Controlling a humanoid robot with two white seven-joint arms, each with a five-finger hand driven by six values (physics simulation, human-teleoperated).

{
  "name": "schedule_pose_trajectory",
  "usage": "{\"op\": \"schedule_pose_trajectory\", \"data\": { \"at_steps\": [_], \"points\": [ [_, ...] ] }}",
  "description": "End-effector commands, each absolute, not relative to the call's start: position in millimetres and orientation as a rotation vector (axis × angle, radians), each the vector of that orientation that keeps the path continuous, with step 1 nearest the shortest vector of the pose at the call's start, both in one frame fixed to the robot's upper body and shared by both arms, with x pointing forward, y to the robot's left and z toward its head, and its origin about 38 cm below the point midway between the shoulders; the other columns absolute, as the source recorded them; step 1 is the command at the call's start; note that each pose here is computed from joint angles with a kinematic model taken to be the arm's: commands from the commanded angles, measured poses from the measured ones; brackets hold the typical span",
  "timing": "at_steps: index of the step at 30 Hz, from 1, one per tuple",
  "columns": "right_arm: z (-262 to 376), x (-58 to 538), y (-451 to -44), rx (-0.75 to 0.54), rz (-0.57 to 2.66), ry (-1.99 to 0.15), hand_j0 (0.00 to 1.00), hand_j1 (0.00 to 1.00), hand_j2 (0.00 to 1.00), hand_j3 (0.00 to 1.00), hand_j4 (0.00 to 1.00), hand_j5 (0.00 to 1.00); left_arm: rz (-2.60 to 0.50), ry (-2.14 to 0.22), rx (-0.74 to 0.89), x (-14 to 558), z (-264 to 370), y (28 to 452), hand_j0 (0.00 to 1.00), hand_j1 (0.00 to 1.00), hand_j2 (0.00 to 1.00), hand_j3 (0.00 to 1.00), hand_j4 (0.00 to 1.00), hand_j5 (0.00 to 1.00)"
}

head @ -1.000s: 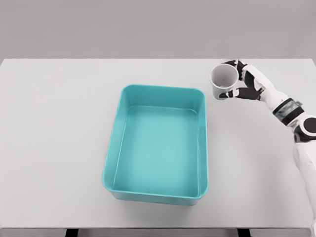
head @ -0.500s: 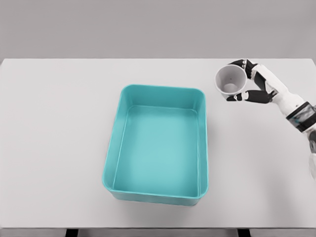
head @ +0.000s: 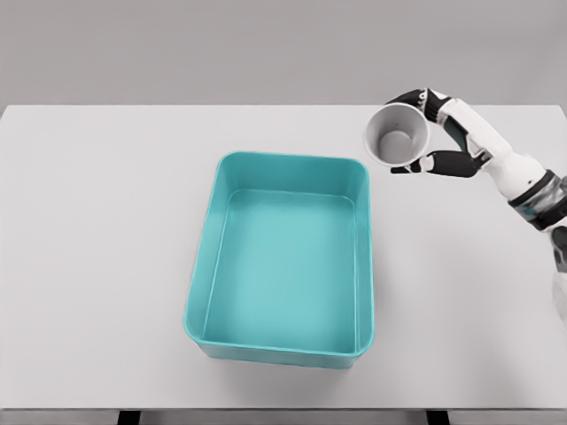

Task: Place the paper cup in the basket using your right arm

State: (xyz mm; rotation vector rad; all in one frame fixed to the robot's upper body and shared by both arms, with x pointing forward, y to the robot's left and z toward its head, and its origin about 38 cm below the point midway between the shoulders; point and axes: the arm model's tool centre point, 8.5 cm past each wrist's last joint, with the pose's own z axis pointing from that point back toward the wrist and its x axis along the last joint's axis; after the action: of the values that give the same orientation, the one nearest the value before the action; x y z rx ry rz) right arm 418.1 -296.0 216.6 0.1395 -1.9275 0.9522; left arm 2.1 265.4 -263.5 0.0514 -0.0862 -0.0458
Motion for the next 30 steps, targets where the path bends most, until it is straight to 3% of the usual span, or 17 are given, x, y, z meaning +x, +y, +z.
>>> {"op": "schedule_pose_trajectory", "data": {
  "at_steps": [1,30],
  "points": [
    [222.9,415.1,-291.3,0.145,0.971,-1.959,0.57,0.57,0.57,0.57,0.57,0.57,-0.046,-0.086,0.051,2.1,-263.5,265.4,1.0,1.0,1.0,1.0,1.0,1.0],
    [223.4,385.1,-175.3,0.122,1.587,-1.969,0.57,0.57,0.57,0.57,0.57,0.57,-0.046,-0.086,0.051,2.1,-263.5,265.4,1.0,1.0,1.0,1.0,1.0,1.0]
  ]
}}
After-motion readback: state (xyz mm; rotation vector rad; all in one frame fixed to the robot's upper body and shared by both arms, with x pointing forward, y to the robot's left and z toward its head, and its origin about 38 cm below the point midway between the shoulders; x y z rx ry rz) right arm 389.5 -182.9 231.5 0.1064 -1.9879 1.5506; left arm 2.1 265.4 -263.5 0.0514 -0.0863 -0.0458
